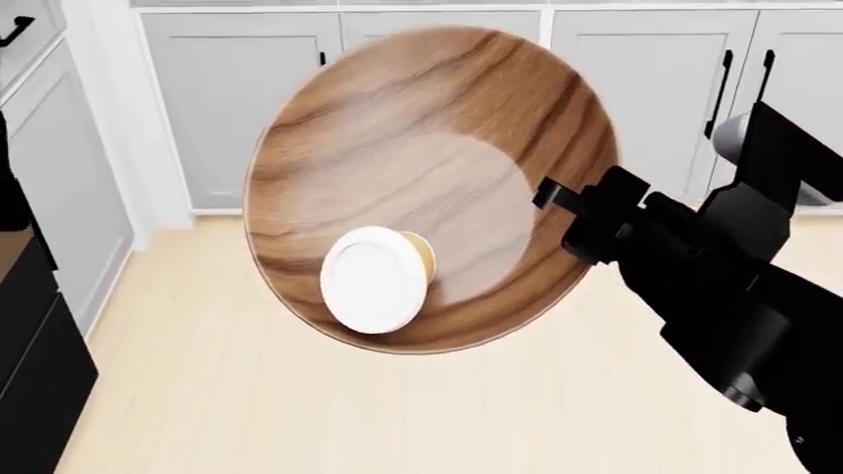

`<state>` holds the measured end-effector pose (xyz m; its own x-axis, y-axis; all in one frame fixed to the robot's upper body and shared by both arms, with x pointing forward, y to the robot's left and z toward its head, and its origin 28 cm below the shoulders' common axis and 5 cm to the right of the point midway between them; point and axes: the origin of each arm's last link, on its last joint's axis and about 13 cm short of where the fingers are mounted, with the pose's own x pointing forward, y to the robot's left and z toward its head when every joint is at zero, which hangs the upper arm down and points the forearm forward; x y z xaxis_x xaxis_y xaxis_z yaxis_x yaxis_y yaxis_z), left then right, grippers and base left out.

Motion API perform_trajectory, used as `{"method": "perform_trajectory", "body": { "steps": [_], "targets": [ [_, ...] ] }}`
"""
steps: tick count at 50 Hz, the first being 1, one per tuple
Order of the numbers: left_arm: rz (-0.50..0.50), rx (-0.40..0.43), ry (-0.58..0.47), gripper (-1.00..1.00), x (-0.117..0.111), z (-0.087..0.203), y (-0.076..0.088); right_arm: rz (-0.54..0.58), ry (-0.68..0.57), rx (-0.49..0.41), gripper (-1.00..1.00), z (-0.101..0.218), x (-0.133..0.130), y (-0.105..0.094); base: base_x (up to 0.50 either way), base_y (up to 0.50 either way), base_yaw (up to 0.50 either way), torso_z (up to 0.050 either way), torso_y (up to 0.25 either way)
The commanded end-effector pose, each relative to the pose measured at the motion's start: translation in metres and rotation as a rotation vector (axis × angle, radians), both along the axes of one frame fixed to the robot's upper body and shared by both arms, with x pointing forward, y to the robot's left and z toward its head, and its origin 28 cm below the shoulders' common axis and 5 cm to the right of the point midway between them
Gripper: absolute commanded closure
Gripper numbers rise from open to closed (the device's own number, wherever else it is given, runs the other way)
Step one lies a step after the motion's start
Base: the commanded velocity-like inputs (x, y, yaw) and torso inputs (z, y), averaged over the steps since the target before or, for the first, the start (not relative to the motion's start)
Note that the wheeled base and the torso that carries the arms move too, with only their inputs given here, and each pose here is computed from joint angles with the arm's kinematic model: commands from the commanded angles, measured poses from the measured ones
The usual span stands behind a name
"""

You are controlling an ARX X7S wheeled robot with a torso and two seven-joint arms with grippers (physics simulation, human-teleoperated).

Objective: Place the cup inside the bowl on the dining table and move the bowl to any counter.

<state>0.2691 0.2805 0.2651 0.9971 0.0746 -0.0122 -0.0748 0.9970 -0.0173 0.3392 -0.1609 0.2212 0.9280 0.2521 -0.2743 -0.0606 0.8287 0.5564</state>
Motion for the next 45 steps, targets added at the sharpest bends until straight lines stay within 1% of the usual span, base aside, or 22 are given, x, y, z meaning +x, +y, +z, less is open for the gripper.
{"method": "perform_trajectory", "body": {
  "steps": [1,2,4,8,9,10,12,17,19,23,27,28,29,40,45],
  "targets": [
    [-0.003,-0.029,0.0,-1.0,0.0,-0.003,0.003,0.012,-0.039,-0.002,1.0,0.005,0.0,0.002,0.5,-0.01,0.0,0.0,0.0],
    [-0.004,-0.03,-0.001,-1.0,-0.001,-0.002,0.005,0.012,-0.039,-0.003,1.0,0.005,0.0,0.001,0.5,-0.01,0.0,0.0,0.01],
    [-0.003,-0.033,-0.001,-1.0,-0.002,-0.003,0.005,0.009,-0.04,-0.003,1.0,0.005,0.0,0.001,0.5,-0.01,0.0,0.0,0.0],
    [-0.001,-0.037,0.005,-1.0,0.001,-0.009,0.0,0.007,-0.043,-0.004,1.0,0.006,-0.002,0.001,0.5,-0.01,0.0,0.0,0.003],
    [-0.002,-0.037,0.005,-1.0,0.0,-0.009,0.002,0.005,-0.043,-0.005,1.0,0.006,-0.002,0.0,0.5,-0.01,0.0,0.0,0.0],
    [-0.002,-0.037,0.004,-1.0,0.002,-0.009,-0.001,0.003,-0.042,-0.005,1.0,0.006,-0.002,-0.001,0.5,-0.01,0.0,0.0,0.0],
    [0.0,-0.038,0.0,-1.0,0.001,-0.006,0.002,0.002,-0.044,-0.005,1.0,0.007,-0.003,-0.001,0.5,-0.01,0.0,0.0,0.0],
    [0.002,-0.038,0.004,-1.0,0.002,-0.01,-0.001,0.01,-0.036,0.014,1.0,0.001,-0.005,0.0,0.5,-0.01,0.0,0.0,0.002],
    [0.0,-0.038,0.002,-1.0,0.0,-0.008,0.001,0.01,-0.038,0.018,1.0,0.002,-0.005,-0.001,0.5,-0.01,0.0,0.0,0.005],
    [0.002,-0.04,0.007,-1.0,0.001,-0.012,0.0,0.007,-0.043,0.016,1.0,0.003,-0.007,-0.003,0.5,-0.01,0.0,0.0,0.0],
    [0.0,-0.039,0.009,-1.0,0.004,-0.013,-0.006,0.004,-0.041,0.014,1.0,0.003,-0.008,-0.003,0.5,-0.01,0.0,0.0,0.002],
    [0.0,-0.038,0.007,-1.0,0.004,-0.012,-0.006,0.004,-0.042,0.013,1.0,0.004,-0.008,-0.003,0.5,-0.01,0.0,0.0,0.0],
    [-0.002,-0.038,0.005,-1.0,0.002,-0.009,-0.002,0.003,-0.042,0.013,1.0,0.004,-0.007,-0.003,0.5,-0.01,0.0,0.0,0.0],
    [-0.002,-0.036,-0.003,-1.0,-0.002,-0.006,0.003,0.006,-0.045,0.013,1.0,0.005,-0.007,-0.002,0.5,-0.01,0.0,0.0,0.002],
    [-0.001,-0.034,-0.003,-1.0,0.001,-0.007,-0.001,0.001,-0.043,0.014,1.0,0.005,-0.008,-0.003,0.5,-0.01,0.0,0.002,0.002]
  ]
}}
